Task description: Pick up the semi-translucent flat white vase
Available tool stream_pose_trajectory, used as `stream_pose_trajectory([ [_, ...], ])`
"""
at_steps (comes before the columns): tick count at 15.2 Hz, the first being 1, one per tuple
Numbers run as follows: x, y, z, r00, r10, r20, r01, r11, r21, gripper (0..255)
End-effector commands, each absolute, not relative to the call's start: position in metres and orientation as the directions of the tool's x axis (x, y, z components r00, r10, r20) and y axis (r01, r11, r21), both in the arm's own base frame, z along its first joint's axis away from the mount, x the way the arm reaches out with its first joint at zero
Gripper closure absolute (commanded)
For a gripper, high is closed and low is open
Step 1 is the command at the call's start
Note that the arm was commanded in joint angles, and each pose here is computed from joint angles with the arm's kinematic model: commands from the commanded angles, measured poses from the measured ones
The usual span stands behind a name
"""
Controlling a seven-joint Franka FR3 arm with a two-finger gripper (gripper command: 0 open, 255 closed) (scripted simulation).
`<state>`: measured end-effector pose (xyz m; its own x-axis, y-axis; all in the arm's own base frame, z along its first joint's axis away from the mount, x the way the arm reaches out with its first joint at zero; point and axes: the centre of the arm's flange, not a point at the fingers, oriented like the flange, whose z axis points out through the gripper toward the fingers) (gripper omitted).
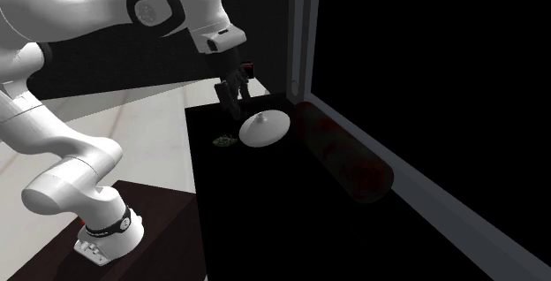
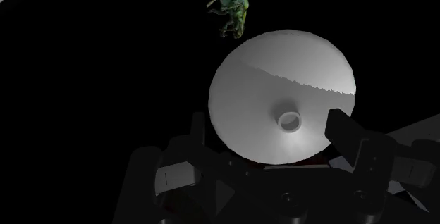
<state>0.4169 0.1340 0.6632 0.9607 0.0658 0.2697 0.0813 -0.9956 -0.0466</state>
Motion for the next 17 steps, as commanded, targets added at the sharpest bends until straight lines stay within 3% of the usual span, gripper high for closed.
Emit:
stream_pose_trajectory([
  [1,0.429,0.155,0.667,0.957,0.067,0.282,0.084,-0.995,-0.049,0],
  [12,0.440,0.172,0.633,0.954,0.068,0.291,0.086,-0.995,-0.049,0],
  [13,0.440,0.172,0.633,0.954,0.068,0.291,0.086,-0.995,-0.049,255],
  [17,0.440,0.172,0.633,0.954,0.068,0.291,0.086,-0.995,-0.050,255],
])
